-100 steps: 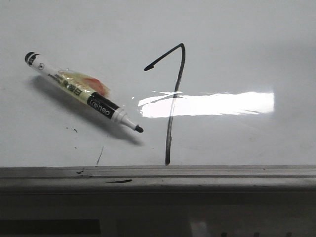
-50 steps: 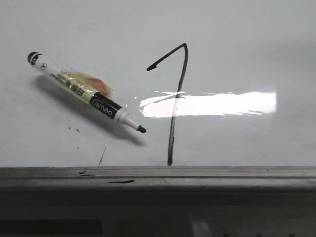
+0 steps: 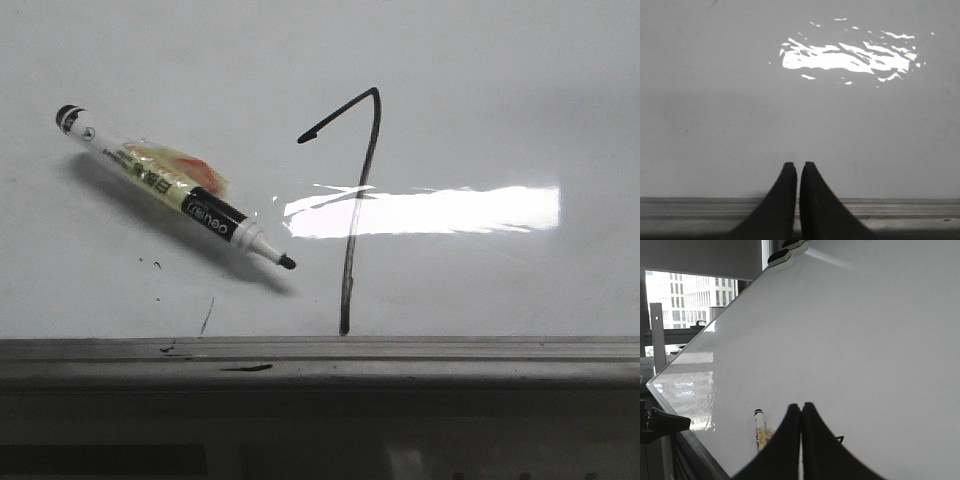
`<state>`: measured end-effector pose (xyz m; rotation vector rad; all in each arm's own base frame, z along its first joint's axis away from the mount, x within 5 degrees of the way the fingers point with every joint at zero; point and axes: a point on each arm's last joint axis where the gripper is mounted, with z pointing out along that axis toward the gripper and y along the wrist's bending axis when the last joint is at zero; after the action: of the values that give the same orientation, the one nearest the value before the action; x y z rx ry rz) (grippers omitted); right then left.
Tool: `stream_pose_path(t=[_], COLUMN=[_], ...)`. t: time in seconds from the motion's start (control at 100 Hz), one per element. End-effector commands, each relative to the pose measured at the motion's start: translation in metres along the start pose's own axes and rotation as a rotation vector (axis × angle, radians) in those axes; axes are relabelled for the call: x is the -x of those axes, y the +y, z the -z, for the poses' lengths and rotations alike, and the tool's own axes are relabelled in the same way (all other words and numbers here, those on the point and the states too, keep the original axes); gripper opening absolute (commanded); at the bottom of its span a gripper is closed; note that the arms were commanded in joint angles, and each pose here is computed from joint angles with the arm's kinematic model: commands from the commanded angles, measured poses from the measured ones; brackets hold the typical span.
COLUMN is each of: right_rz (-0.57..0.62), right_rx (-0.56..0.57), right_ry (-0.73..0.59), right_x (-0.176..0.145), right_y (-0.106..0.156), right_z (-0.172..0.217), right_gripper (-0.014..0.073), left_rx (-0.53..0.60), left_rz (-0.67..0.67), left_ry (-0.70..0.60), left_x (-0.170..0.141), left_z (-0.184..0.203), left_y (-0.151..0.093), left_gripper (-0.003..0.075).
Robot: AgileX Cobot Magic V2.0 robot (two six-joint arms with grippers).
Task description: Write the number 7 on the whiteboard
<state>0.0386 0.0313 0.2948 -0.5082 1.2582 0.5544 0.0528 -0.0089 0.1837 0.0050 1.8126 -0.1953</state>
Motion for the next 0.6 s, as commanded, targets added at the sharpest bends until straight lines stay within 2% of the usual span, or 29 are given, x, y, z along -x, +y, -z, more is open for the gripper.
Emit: stream_pose_path(t=[0.0,0.34,0.45,0.59], right_rz=[-0.020,-0.019,-0.019,-0.003], right_rx=[0.015,0.012,-0.112,-0.183], right_ry=[-0.018,-0.015,0.047,0.088], right_x=[0.008,0.006,-0.005,-0.017], right_y=[0.001,0.001,-0.009,-0.013], right_z=[-0.001,-0.001,-0.001,0.000], right_gripper=[-0.0065,-0.0065,-0.0065,-0.0065], left_rx=[-0.004,-0.004,-0.004,-0.004], left_rz=[0.027,0.027,0.027,0.027], left_ry=[-0.051,-0.051,-0.051,-0.051], left_x=[-0.003,-0.003,-0.003,-0.003], left_z=[0.000,0.000,0.000,0.000], left_y=[0.001,0.001,0.001,0.001], left_gripper=[-0.0020,-0.0020,-0.0020,-0.0020])
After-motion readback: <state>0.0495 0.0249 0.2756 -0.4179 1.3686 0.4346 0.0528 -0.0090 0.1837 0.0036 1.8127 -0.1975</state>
